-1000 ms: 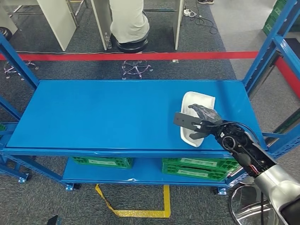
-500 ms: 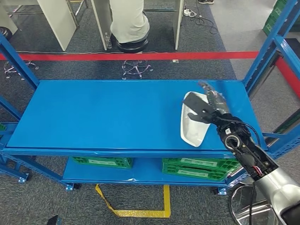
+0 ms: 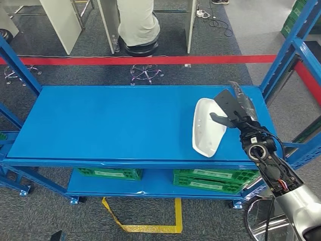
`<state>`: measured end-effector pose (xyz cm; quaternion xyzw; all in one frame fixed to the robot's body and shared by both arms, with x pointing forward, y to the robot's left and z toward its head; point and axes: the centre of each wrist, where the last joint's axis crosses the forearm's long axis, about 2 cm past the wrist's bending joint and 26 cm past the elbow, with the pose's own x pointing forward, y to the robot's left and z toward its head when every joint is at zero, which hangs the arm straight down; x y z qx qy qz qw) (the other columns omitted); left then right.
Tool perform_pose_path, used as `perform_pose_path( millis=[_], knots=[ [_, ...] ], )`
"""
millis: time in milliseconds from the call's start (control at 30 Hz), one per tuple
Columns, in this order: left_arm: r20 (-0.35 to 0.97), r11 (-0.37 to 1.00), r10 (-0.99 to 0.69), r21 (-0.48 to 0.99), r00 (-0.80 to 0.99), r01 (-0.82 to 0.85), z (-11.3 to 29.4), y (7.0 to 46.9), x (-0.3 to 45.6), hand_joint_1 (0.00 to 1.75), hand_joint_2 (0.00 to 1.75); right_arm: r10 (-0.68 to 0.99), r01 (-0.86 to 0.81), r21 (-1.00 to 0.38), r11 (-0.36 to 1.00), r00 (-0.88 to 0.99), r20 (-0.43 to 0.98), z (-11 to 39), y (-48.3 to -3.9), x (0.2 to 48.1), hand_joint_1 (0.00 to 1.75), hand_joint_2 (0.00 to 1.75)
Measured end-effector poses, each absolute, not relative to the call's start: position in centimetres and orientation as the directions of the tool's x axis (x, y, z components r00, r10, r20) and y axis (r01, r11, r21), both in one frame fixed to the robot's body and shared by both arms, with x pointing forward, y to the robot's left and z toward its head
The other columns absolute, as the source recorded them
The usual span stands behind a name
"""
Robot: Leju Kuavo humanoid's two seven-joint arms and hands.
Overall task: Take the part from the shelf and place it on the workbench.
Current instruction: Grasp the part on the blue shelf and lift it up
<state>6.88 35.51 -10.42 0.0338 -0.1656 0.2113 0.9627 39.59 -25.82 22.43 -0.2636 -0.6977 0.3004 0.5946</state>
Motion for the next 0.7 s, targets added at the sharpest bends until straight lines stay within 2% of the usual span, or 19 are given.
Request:
perform_pose_path(
  millis=[133, 467, 700],
  knots=[
    [0.333, 0.908, 0.397, -0.004, 0.855, -0.420, -10.4, 35.5, 6.9, 0.00, 0.00, 0.722, 0.002, -0.729, 0.685, -0.136, 0.678, 22.5, -26.0, 39.7, 0.00, 1.75],
    [0.332, 0.903, 0.406, -0.005, 0.852, -0.429, -10.4, 35.5, 6.9, 0.00, 0.00, 0.700, -0.184, -0.698, 0.692, -0.067, 0.711, 22.5, -25.2, 39.5, 0.00, 1.75],
    [0.333, 0.904, 0.405, -0.005, 0.852, -0.428, -10.4, 35.5, 6.9, 0.00, 0.00, 0.672, -0.271, -0.668, 0.693, -0.092, 0.735, 22.1, -24.3, 39.2, 0.00, 1.75]
  ],
)
